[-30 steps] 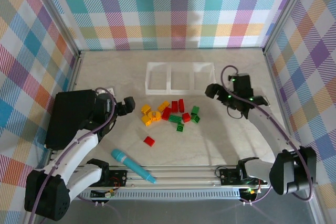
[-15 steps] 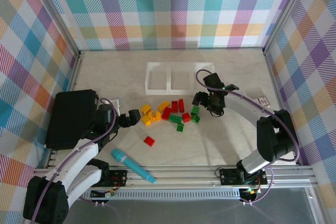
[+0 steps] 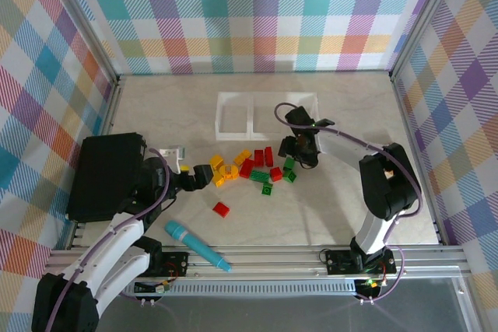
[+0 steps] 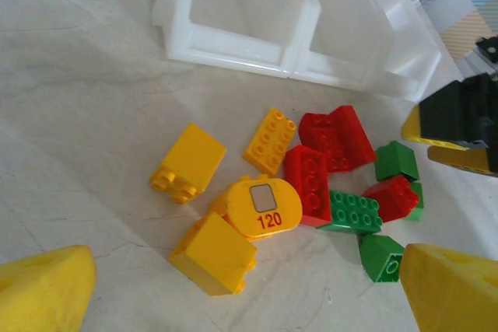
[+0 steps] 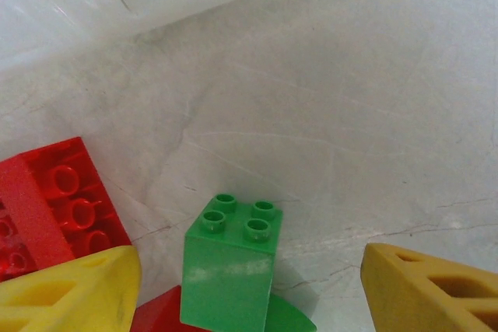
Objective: Sort the legos into containers by color
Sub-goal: Pick up the lego from the center of the table.
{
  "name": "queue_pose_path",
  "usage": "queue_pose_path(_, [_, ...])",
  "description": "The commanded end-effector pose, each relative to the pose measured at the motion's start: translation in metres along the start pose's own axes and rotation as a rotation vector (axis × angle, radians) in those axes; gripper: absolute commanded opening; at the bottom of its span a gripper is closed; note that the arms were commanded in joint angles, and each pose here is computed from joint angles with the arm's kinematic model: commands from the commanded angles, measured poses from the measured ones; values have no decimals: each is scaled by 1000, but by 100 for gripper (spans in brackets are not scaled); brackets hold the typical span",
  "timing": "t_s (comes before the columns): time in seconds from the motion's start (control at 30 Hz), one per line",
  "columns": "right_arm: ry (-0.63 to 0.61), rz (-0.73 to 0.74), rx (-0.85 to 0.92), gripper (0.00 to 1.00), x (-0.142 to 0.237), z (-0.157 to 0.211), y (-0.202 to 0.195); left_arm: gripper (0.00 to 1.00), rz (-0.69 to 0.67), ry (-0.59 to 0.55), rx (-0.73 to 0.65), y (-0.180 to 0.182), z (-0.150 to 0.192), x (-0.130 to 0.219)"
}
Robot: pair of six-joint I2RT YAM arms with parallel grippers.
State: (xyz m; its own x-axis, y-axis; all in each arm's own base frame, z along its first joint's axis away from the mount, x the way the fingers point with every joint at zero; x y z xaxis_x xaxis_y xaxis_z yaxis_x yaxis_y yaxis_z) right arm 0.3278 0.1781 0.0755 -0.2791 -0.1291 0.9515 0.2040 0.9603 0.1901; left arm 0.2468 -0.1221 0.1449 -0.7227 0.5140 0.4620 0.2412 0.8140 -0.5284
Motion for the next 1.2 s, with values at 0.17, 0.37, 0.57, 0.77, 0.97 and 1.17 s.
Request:
queue_pose_path(0.17, [15, 26, 20, 66, -9, 4, 5, 100, 38, -29, 59, -19, -8, 7])
queue_pose_path(0.37, [20, 35, 30, 63, -14, 7, 7, 100, 41, 2, 60, -42, -16, 17])
queue_pose_path(0.57, [20, 46, 39, 58, -18, 9, 7, 99, -2, 71, 19, -59, -16, 30])
queue_pose_path(0.77, [6, 56, 51, 51, -19, 9, 5, 99, -41, 163, -60, -67, -7, 45])
queue_pose_path(0.97, [3, 36, 78, 42, -18, 8, 9, 100, -31, 188, -65, -70, -1, 55])
queue_pose_path(1.17, [-34, 13, 100, 37, -2, 3, 12, 100, -28, 193, -70, -74, -4, 61])
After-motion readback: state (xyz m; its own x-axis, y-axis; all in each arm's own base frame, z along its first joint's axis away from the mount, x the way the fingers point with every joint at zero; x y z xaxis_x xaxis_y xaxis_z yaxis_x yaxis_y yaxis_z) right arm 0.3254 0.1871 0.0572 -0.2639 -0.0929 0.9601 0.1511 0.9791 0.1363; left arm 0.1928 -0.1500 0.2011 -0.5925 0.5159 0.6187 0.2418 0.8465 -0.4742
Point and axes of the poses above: each hand's point on the last joint's axis, 136 mm out from that joint toward the fingers, its own x axis back along the fingers, its own y axis along the line the jaws close on, z = x × y, the point moved 2 cm from there along x, back along the fingers, and after that the axes turned 2 degrees about x, right-handed, at the moved point
